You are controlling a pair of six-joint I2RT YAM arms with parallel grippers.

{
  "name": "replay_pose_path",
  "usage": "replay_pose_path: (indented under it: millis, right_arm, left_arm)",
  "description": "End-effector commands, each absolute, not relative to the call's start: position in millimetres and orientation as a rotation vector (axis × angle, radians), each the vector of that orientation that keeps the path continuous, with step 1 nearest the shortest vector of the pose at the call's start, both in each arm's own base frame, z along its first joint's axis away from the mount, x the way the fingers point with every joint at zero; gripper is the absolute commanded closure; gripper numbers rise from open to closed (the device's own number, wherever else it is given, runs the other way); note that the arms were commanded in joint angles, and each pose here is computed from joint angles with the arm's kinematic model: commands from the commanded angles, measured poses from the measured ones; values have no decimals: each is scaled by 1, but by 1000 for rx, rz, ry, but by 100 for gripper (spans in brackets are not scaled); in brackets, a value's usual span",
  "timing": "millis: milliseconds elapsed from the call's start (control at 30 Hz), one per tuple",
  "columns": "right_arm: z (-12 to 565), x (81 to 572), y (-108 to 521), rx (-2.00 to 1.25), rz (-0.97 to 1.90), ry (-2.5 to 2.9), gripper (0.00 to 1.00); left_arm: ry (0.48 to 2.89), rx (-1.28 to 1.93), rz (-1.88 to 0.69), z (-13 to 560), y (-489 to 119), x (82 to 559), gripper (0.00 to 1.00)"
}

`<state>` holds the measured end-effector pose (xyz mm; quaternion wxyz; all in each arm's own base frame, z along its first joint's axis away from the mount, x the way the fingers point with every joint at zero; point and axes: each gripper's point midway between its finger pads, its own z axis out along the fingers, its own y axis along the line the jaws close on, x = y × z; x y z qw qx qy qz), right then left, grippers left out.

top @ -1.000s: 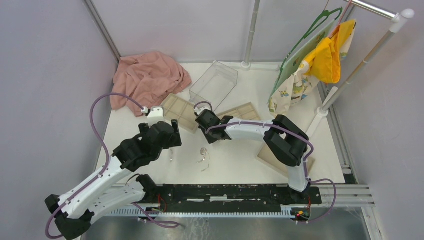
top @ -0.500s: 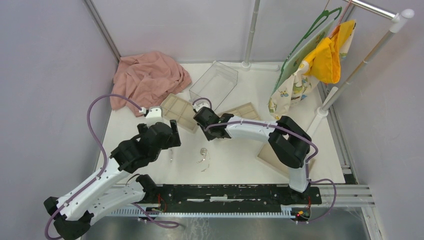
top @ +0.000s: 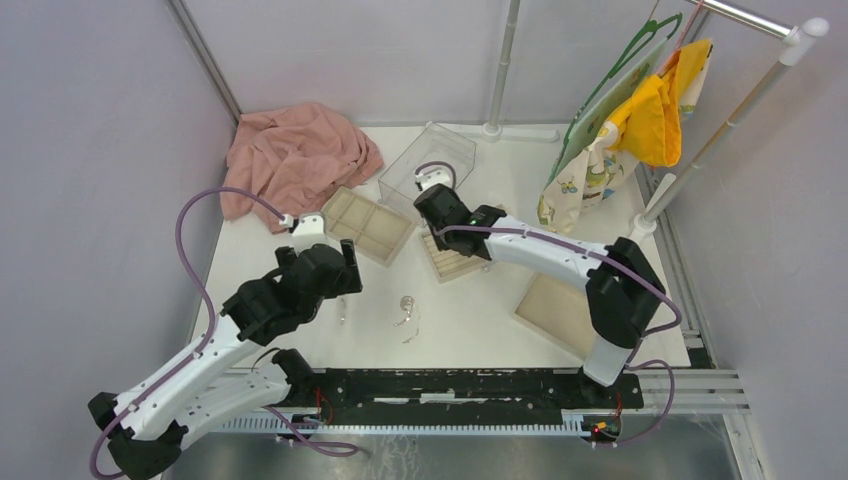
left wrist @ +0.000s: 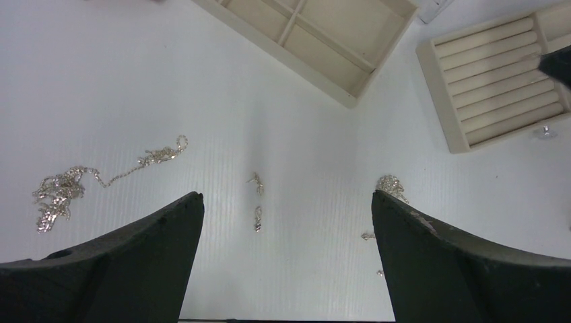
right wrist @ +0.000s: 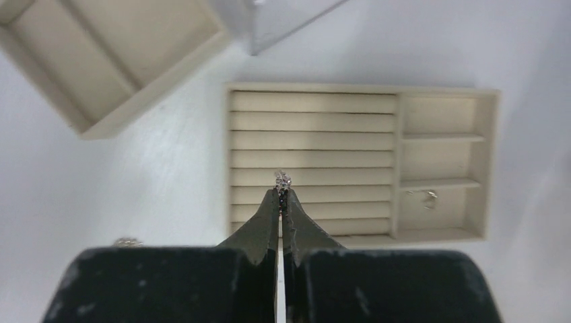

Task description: Organize the mixed jewelry

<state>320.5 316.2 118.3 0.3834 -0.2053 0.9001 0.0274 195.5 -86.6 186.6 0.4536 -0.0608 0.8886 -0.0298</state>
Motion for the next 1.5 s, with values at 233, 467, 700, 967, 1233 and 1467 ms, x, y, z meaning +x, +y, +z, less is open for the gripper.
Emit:
replay_pose_path:
  millis: [233, 467, 700, 967, 1233, 1467]
  right_arm:
    - [109, 349, 197, -348, -168, 2324, 100]
    - [79, 340, 174, -359, -222, 2367, 100]
    - [68, 351, 174, -363, -260, 2387, 100]
    - [58, 361, 169, -355, -276, 2412, 99]
    - [79, 369, 176, -350, -232, 2377, 64]
    - [115, 368, 210, -364, -44, 2326, 64]
  left_arm:
    - [2152, -186, -66, 203, -91, 207, 0]
    - [2121, -181, -80, 219, -93, 212, 0]
    - [2132, -154, -35, 215, -92, 214, 0]
    - [2133, -163, -33, 213, -91, 214, 0]
    - [2137, -152, -46, 212, -96, 216, 0]
    - [2137, -172, -29, 212, -96, 219, 0]
